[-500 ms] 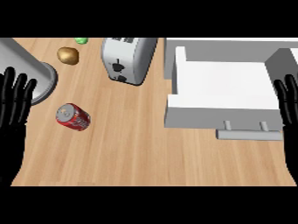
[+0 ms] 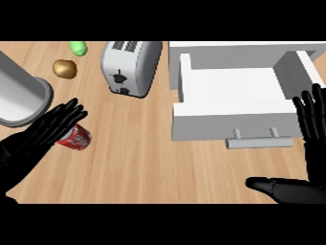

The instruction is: Pick up the can, place it into the drawer and close the drawer

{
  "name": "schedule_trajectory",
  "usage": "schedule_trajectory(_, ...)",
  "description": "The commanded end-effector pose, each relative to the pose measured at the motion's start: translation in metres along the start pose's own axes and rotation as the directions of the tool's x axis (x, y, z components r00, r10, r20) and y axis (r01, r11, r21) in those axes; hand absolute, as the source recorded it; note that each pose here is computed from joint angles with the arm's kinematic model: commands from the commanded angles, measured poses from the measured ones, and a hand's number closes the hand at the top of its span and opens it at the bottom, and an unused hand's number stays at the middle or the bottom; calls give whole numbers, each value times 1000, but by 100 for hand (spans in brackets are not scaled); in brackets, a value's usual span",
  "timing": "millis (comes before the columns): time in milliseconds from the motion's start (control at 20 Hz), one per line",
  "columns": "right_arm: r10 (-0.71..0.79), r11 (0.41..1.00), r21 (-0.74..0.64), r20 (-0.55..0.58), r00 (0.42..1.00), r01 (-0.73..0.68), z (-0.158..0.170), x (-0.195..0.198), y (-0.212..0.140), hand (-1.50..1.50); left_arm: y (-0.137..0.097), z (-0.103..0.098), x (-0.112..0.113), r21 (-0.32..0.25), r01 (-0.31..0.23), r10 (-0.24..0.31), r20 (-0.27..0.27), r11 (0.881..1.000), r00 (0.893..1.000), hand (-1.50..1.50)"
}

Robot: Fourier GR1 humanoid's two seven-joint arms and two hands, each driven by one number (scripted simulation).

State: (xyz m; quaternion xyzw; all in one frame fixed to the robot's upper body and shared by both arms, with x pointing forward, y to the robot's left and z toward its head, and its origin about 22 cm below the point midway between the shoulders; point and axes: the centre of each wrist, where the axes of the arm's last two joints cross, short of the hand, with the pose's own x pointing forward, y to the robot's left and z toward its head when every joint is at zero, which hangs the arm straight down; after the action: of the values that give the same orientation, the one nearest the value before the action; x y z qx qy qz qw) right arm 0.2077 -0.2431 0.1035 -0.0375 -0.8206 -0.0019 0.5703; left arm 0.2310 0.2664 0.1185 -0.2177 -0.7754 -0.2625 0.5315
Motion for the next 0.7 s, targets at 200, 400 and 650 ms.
schedule_trajectory(200, 35, 994, -102, -125, 991, -48, 22, 0, -29, -150, 121, 62, 14, -175, -87, 70, -99, 981, 993, -150)
schedule_trajectory(400, 44, 994, -97, -144, 989, -59, 25, 0, -53, -150, 167, 74, 15, -221, -122, 96, -125, 968, 987, -150)
schedule_trajectory(650, 22, 993, -115, -144, 989, -39, 56, 4, -55, -150, 190, 91, 32, -258, -135, 101, -140, 957, 985, -150)
